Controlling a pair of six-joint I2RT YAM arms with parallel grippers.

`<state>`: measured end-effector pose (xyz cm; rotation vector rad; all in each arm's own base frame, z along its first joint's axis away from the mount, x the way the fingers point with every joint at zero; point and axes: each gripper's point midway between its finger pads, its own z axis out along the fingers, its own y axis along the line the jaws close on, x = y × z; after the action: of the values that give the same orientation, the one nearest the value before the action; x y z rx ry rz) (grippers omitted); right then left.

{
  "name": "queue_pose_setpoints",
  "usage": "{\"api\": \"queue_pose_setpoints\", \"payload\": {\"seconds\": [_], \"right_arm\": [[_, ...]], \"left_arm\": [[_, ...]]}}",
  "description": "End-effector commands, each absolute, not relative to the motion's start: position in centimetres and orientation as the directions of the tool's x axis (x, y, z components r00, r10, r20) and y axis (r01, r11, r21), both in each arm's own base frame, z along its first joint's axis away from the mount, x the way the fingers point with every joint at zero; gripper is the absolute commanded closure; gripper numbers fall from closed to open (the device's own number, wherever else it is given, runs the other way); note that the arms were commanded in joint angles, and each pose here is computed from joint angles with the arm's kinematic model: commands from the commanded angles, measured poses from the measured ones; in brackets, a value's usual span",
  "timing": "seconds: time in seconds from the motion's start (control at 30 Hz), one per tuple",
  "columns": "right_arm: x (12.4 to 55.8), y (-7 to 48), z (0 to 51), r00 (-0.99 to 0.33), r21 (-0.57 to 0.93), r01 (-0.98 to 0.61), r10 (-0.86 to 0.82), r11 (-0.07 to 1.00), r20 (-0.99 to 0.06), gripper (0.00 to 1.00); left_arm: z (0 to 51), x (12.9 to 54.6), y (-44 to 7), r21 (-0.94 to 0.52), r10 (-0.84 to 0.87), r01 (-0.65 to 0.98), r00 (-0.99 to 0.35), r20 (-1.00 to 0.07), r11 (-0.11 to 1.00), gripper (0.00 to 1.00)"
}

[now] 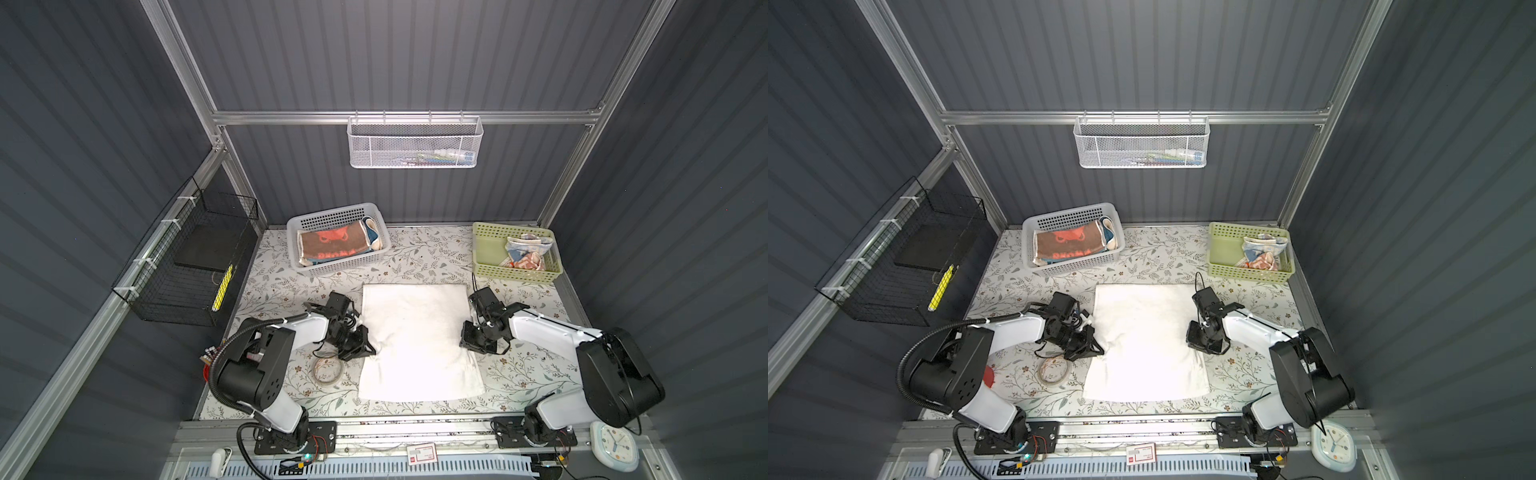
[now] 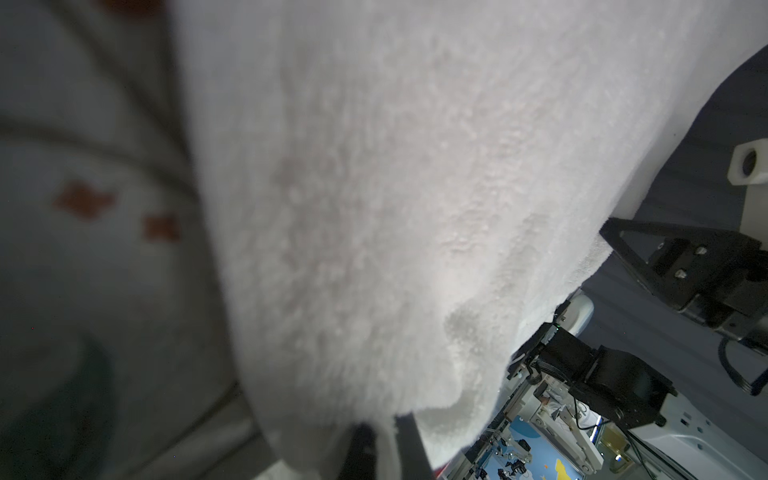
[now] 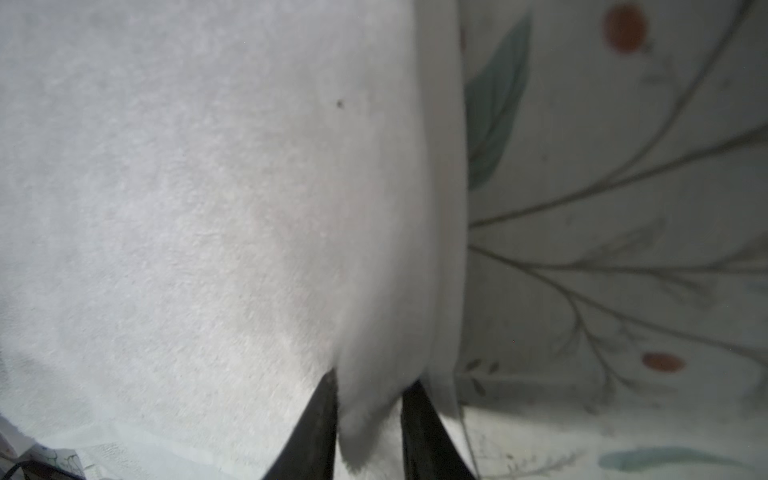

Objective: Fold and stack the towels

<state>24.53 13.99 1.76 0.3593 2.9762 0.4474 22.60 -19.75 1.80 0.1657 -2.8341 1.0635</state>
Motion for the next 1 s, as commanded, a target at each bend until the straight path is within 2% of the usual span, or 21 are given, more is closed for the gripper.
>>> {"api": "queue_pose_setpoints", "payload": {"seconds": [0.0,0.13,0.23,0.5,0.57,0.7,0.97], "right_arm": [[27.6,13.6,2.1,-0.969,0.290,0.178,0.220,0.940,-0.117,0.68],[30.4,14.2,4.2,-0.975,0.286,0.132,0.177,0.949,-0.137,0.59],[30.2,14.3,5.8,-0.975,0.294,0.125,0.172,0.948,-0.140,0.56],[24.6,14.2,5.6,-0.957,0.385,0.246,0.285,0.889,-0.048,0.68],[23.3,13.7,5.0,-0.950,0.380,0.278,0.312,0.882,-0.029,0.68],[21.6,13.3,4.0,-0.942,0.375,0.314,0.336,0.872,0.007,0.61],[22.2,14.1,3.4,-0.946,0.398,0.304,0.324,0.866,0.020,0.66]], "left_arm": [[-0.9,24.6,-16.5,-0.522,-0.085,-0.137,-0.989,0.122,0.842,1.00],[-0.3,27.2,-16.3,-0.529,-0.086,-0.129,-0.991,0.105,0.839,1.00],[0.7,28.1,-16.6,-0.540,-0.084,-0.116,-0.993,0.084,0.834,1.00],[1.9,27.0,-16.9,-0.571,-0.103,-0.132,-0.991,0.084,0.810,1.00],[2.0,26.6,-16.9,-0.574,-0.101,-0.133,-0.991,0.087,0.808,1.00],[1.7,25.6,-17.0,-0.574,-0.092,-0.134,-0.990,0.102,0.808,1.00],[1.2,24.5,-17.3,-0.582,-0.100,-0.148,-0.988,0.114,0.800,1.00]]}}
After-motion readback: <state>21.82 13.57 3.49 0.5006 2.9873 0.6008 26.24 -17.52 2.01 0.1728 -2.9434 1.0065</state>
